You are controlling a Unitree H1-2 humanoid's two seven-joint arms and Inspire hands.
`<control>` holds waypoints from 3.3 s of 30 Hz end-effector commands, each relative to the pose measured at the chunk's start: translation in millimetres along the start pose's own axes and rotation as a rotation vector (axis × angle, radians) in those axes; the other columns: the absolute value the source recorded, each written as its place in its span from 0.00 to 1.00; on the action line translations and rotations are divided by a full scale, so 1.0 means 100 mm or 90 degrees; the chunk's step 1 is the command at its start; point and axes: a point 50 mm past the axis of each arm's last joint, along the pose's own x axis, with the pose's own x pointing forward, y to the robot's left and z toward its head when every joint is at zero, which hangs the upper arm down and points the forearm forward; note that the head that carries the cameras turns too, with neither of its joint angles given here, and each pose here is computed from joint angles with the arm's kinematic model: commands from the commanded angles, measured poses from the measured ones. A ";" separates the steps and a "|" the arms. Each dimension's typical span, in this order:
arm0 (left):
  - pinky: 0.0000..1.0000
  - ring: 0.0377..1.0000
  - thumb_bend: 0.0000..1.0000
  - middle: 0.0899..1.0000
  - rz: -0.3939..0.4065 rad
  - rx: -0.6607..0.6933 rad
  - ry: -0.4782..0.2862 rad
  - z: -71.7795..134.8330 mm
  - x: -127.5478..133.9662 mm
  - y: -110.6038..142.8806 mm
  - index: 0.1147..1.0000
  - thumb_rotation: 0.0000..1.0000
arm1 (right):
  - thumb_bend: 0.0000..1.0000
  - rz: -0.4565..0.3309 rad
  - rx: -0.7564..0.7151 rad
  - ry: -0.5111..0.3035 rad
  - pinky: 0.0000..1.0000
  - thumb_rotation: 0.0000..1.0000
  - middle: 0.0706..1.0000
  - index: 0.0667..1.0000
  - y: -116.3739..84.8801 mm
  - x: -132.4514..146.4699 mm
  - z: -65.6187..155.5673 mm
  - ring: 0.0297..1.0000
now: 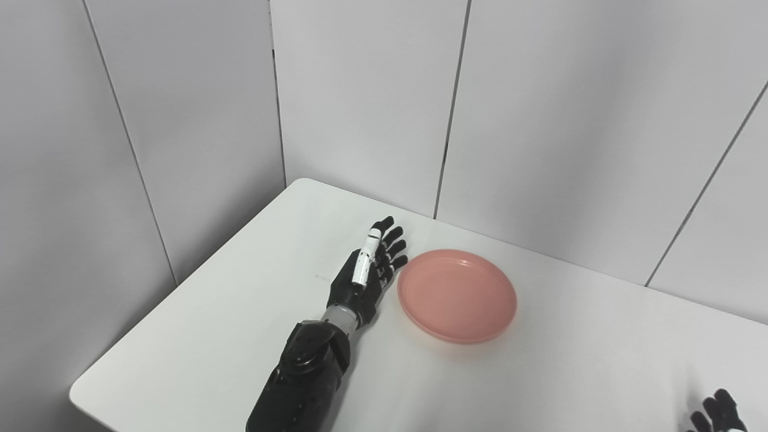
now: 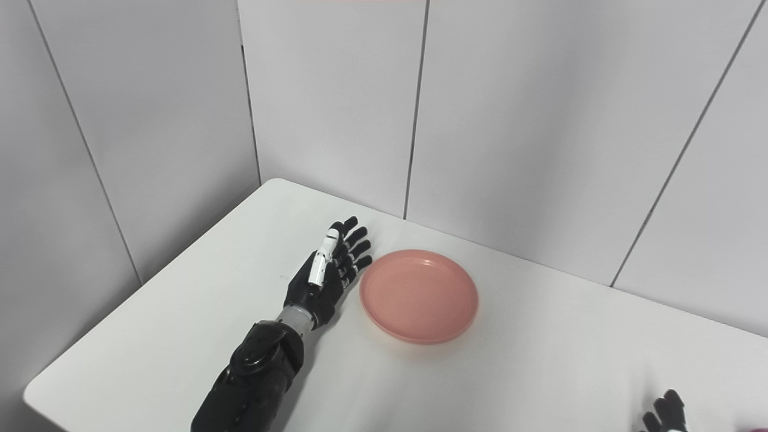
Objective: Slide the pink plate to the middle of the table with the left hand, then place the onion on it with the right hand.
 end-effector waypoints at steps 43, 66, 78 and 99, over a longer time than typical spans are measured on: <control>0.93 0.95 0.48 0.95 -0.089 0.013 -0.095 0.38 0.07 -0.31 0.93 1.00 | 0.11 0.006 -0.008 -0.045 1.00 1.00 1.00 1.00 0.14 -0.04 0.07 1.00; 0.95 0.95 0.42 0.94 0.032 0.002 -0.096 0.44 0.60 0.10 0.91 1.00 | 0.14 0.006 -0.014 -0.049 1.00 1.00 1.00 1.00 0.13 -0.04 0.04 1.00; 0.92 0.92 0.42 0.92 0.060 0.009 -0.023 0.23 0.90 0.26 0.89 1.00 | 0.14 0.007 -0.010 -0.053 1.00 1.00 1.00 1.00 0.14 -0.04 0.04 1.00; 0.87 0.89 0.42 0.89 -0.060 -0.019 0.041 0.02 0.75 -0.25 0.86 1.00 | 0.15 0.002 -0.016 -0.047 1.00 1.00 1.00 1.00 0.20 -0.04 0.06 1.00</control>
